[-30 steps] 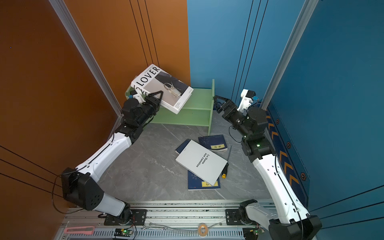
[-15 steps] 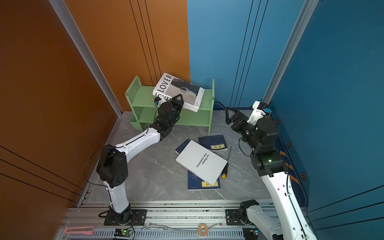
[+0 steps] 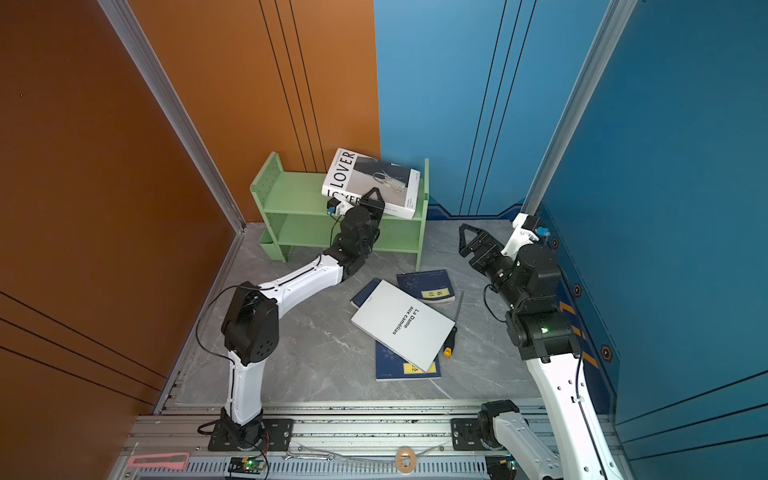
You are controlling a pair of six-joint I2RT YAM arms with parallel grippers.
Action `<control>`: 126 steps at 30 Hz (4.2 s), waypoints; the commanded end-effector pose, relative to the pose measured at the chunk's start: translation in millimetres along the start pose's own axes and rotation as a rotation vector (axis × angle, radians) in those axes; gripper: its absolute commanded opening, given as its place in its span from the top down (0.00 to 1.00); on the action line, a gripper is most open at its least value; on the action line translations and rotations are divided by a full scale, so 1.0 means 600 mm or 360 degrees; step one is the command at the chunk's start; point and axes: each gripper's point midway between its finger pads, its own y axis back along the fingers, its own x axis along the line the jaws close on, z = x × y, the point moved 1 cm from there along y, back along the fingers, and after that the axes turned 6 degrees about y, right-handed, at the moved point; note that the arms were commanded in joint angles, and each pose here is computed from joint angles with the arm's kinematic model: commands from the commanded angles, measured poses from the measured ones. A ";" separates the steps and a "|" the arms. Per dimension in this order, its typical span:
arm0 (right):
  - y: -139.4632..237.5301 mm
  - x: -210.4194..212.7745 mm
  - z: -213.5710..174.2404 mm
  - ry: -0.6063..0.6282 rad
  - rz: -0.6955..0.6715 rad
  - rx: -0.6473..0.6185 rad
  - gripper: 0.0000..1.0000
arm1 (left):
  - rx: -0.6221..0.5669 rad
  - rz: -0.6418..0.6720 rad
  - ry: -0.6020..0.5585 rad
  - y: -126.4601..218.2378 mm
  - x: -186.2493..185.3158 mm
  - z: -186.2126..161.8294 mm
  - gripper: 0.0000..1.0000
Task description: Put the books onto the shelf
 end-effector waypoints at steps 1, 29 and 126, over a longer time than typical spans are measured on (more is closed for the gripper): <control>0.015 -0.010 -0.006 0.0012 -0.0016 0.0012 0.08 | -0.0006 -0.0039 0.0028 0.000 -0.027 -0.010 0.54; 0.006 -0.043 -0.001 -0.0100 -0.0071 -0.0033 0.06 | 0.0676 0.0358 -0.0045 0.091 -0.041 -0.026 0.03; -0.295 -0.015 -0.124 0.0820 0.0017 0.0332 0.09 | 0.1089 -0.0158 -0.0705 0.044 -0.033 0.164 0.02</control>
